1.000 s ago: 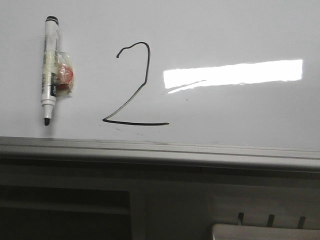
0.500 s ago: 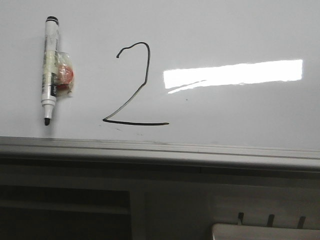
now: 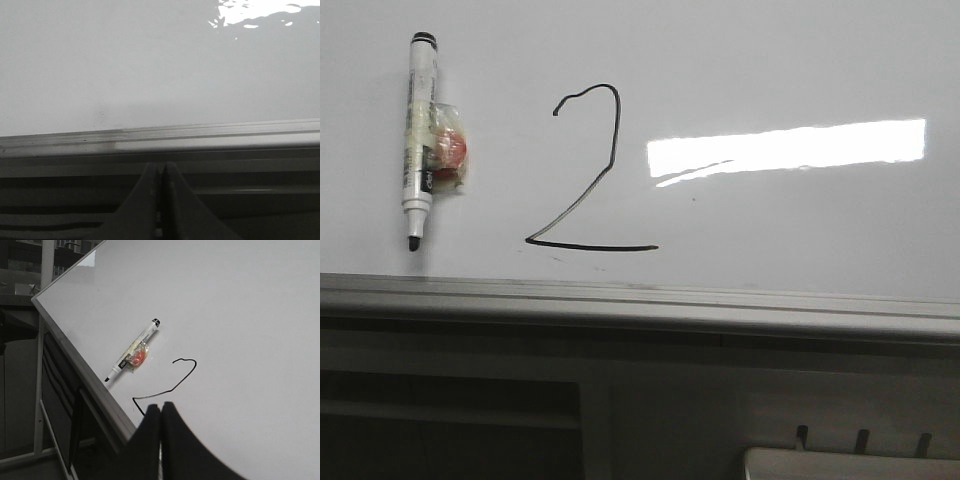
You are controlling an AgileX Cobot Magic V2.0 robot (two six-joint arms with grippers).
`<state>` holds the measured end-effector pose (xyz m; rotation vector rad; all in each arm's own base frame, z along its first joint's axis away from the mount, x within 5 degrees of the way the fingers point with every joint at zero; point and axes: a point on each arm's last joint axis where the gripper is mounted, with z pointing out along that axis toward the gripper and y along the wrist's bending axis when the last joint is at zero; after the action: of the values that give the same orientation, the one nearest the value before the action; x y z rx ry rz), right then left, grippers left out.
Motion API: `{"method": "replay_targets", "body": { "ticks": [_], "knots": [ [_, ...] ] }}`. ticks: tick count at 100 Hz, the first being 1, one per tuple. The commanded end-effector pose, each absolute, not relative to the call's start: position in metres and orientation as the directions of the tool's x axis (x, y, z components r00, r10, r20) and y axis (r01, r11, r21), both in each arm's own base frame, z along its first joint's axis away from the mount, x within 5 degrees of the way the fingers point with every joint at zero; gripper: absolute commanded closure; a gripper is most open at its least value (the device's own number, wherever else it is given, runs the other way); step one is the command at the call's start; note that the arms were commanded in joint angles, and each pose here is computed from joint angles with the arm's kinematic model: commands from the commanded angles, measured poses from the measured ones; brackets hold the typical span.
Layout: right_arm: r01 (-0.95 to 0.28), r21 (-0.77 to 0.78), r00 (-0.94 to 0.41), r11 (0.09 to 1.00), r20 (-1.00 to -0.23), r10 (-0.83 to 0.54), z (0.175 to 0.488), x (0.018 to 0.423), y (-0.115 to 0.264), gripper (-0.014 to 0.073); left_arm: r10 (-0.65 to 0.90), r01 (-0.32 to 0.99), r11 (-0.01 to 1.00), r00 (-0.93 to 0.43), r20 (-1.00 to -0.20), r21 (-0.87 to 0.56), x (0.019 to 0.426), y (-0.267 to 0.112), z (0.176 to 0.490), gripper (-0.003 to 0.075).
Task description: Write number 2 on whiteboard
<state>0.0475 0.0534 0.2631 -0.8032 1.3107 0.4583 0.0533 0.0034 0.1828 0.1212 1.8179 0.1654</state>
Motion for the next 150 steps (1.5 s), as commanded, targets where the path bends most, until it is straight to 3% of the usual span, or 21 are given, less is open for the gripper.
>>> {"method": "replay_targets", "body": {
  "ticks": [1, 41, 53, 83, 97, 116, 150],
  "knots": [
    [-0.678, -0.257, 0.251, 0.689, -0.962, -0.112, 0.274, 0.049, 0.051, 0.0666, 0.181, -0.008, 0.982, -0.19, -0.965, 0.186, 0.053, 0.003, 0.185, 0.0741],
    [-0.658, -0.254, 0.258, 0.709, -0.96, -0.104, 0.276, 0.051, 0.049, 0.0666, 0.181, -0.008, 0.982, -0.19, -0.965, 0.186, 0.053, 0.003, 0.185, 0.0741],
    [-0.642, -0.344, 0.327, 0.685, -0.931, -0.162, 0.278, 0.049, 0.05, 0.0666, 0.181, -0.008, 0.982, -0.19, -0.965, 0.186, 0.053, 0.003, 0.185, 0.0741],
    [-0.667, -0.118, 0.178, 0.736, -0.984, 0.003, 0.28, 0.05, 0.047, 0.0666, 0.181, -0.008, 0.982, -0.19, -0.965, 0.186, 0.053, 0.003, 0.185, 0.0741],
    [-0.573, -0.106, 0.17, 0.813, -0.985, -0.008, 0.28, 0.056, 0.041, 0.0666, 0.181, -0.008, 0.982, -0.19, -0.965, 0.186, 0.053, 0.003, 0.185, 0.0741],
    [-0.356, -0.099, 0.162, 0.929, -0.986, -0.043, 0.268, 0.066, 0.027, 0.0666, 0.181, -0.008, 0.982, -0.19, -0.965, 0.186, 0.053, 0.003, 0.185, 0.0741],
    [-0.049, -0.064, 0.139, 0.997, -0.989, -0.057, 0.221, 0.068, 0.005, 0.0666, 0.181, -0.008, 0.982, -0.19, -0.965, 0.186, 0.053, 0.003, 0.185, 0.0741]
  ]
}}
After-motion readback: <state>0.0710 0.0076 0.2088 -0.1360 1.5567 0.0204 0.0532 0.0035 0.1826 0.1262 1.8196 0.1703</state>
